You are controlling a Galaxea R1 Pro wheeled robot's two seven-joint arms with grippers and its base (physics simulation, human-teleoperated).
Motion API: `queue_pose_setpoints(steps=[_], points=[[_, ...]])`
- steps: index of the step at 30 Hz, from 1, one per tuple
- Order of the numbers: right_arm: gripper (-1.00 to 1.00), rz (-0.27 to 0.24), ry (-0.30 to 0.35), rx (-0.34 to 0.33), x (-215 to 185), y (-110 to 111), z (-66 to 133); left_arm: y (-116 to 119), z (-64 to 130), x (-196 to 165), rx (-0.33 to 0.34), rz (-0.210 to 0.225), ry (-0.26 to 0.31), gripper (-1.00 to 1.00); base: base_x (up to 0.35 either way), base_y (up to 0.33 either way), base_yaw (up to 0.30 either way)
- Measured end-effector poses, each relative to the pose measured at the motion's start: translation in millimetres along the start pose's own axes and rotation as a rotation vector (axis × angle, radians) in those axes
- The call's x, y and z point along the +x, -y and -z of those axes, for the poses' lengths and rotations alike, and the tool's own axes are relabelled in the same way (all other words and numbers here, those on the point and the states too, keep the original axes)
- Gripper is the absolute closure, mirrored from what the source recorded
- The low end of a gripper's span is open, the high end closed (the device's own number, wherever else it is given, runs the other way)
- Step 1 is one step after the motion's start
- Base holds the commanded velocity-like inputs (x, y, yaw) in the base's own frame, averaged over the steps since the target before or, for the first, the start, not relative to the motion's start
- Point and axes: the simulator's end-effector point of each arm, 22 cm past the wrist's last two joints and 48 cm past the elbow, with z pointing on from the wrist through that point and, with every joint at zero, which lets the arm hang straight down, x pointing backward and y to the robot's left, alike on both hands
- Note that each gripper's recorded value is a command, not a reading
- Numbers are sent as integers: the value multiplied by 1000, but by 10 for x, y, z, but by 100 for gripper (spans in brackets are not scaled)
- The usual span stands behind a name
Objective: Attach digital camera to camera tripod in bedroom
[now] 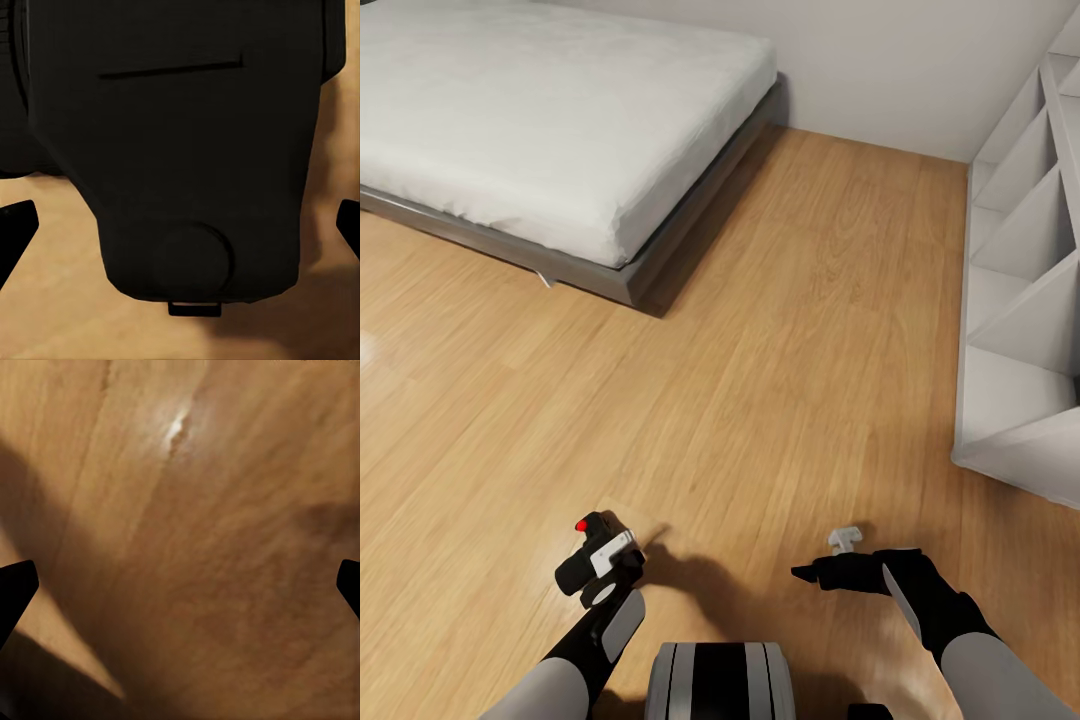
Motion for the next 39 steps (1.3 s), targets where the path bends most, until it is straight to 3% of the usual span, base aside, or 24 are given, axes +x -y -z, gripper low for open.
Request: queue_pose_setpoints(steps=[39], points=[[-100,-1,-1,1,1,1,-2,-32,-11,4,-6,-1,-1,-100,4,0,0]])
